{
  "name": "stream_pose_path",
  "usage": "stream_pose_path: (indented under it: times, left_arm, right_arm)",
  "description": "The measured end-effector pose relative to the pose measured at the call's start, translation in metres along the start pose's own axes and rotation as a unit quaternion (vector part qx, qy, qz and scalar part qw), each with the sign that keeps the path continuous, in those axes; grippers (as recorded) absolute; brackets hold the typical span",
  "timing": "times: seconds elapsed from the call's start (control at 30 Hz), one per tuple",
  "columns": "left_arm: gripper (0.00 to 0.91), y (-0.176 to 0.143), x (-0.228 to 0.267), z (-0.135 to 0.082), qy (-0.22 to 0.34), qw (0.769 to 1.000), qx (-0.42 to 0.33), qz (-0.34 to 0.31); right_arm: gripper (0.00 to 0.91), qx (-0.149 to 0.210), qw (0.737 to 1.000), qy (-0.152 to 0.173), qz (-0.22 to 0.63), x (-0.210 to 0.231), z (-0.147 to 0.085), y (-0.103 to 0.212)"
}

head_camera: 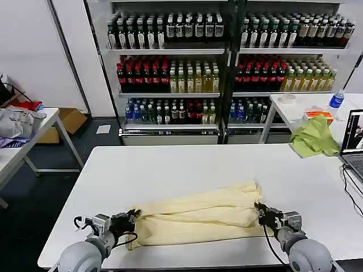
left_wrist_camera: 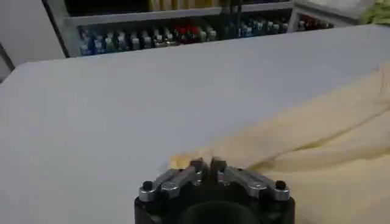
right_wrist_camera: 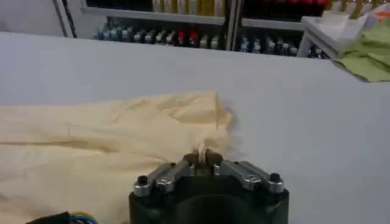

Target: Fold and organize the clothes.

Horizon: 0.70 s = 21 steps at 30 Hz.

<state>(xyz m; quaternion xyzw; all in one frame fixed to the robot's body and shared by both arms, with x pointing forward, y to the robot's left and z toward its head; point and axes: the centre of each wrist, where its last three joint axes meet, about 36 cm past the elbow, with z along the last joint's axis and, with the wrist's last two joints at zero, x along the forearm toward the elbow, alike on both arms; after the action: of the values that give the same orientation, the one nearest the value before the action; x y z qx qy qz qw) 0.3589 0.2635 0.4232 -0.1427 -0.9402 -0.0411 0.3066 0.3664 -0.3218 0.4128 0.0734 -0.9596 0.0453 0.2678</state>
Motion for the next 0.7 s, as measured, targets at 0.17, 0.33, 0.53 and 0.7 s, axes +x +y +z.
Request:
stream_pose_path:
  times: [0.17, 0.33, 0.53, 0.7]
  left_arm:
    - [0.907, -0.002, 0.005, -0.002, -0.012, 1.000, 0.010, -0.004]
    - [0.907, -0.003, 0.015, -0.003, -0.027, 0.999, 0.028, -0.014]
    - [0.907, -0.011, 0.027, 0.002, -0.039, 0.997, 0.057, -0.030]
    - [0.907, -0.024, 0.033, 0.013, -0.039, 0.995, 0.083, -0.041]
  right_arm:
    - [0.907, 0.005, 1.000, -0.019, 0.005, 0.010, -0.004, 0.001]
    - [0.907, 0.007, 0.999, -0.034, 0.009, 0.023, -0.007, 0.003]
    - [0.907, 0.005, 0.999, -0.047, 0.015, 0.039, -0.008, 0.007]
    - [0.907, 0.004, 0.998, -0.055, 0.019, 0.048, -0.008, 0.009]
